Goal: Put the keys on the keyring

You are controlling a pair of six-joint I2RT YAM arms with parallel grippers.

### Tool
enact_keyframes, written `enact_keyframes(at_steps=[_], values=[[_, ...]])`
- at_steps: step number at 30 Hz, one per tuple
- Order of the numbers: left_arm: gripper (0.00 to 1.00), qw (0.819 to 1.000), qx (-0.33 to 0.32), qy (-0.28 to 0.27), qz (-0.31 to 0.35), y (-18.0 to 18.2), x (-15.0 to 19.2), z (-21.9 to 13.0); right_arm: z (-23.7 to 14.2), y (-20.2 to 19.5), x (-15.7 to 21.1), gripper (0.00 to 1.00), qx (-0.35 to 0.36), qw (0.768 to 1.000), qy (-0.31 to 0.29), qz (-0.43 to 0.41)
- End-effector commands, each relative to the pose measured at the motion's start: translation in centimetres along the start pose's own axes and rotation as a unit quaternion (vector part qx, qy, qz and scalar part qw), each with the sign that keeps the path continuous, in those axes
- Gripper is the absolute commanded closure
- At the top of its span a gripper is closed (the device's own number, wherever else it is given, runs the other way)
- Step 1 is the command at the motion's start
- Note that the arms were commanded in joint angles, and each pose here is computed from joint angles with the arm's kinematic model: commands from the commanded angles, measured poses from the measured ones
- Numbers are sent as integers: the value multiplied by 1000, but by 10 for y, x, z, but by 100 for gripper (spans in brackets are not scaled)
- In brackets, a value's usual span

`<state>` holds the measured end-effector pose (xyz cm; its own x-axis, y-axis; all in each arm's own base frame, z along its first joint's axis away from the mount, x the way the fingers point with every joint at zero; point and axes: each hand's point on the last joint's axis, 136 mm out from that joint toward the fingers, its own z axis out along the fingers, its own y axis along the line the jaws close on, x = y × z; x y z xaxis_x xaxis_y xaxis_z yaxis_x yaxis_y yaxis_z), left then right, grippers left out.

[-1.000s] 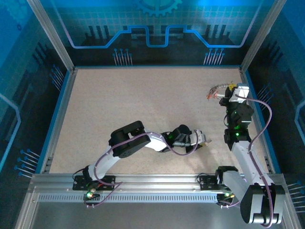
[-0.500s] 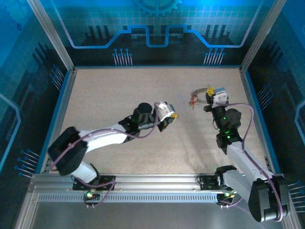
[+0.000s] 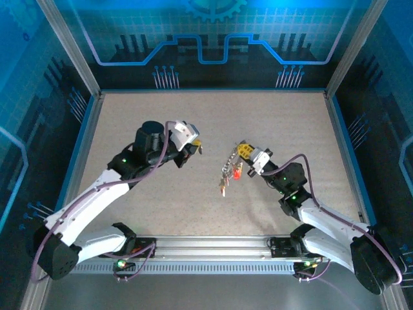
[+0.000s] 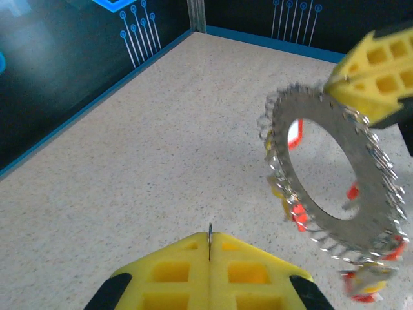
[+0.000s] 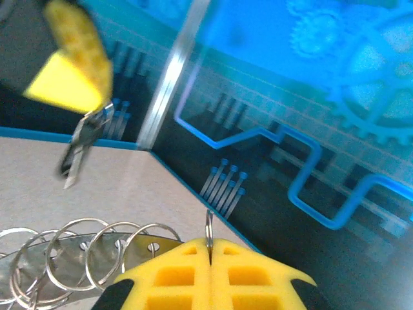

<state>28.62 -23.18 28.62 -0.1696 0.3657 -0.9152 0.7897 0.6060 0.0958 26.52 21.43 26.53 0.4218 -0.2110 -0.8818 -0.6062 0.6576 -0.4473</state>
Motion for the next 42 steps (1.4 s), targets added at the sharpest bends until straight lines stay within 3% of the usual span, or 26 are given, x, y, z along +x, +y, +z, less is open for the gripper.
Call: enact_keyframes(at_steps=[1, 5, 10, 19, 30, 35, 42], values=[[100, 999, 19, 26, 16, -9, 1, -21, -1, 18, -48, 100, -47, 993, -97, -53], [100, 999, 50, 14, 13, -21, -7, -27, -2, 55, -61, 100, -122, 980, -128, -87], [100, 996, 81, 15, 25, -31, -5, -28, 2, 67, -66, 100, -155, 974, -131, -95], [100, 975, 175, -43, 133, -71, 1, -30, -2, 84, -69, 100, -211, 965, -145, -50], [100, 967, 189, -37, 168, -79, 4, -18, -1, 84, -66, 100, -212, 970, -119, -2], [100, 950, 195, -53, 238, -96, 11, -8, 3, 85, -63, 100, -225, 968, -101, 51], [100, 937, 207, -66, 275, -102, 14, -2, -1, 84, -56, 100, -225, 966, -92, 93]])
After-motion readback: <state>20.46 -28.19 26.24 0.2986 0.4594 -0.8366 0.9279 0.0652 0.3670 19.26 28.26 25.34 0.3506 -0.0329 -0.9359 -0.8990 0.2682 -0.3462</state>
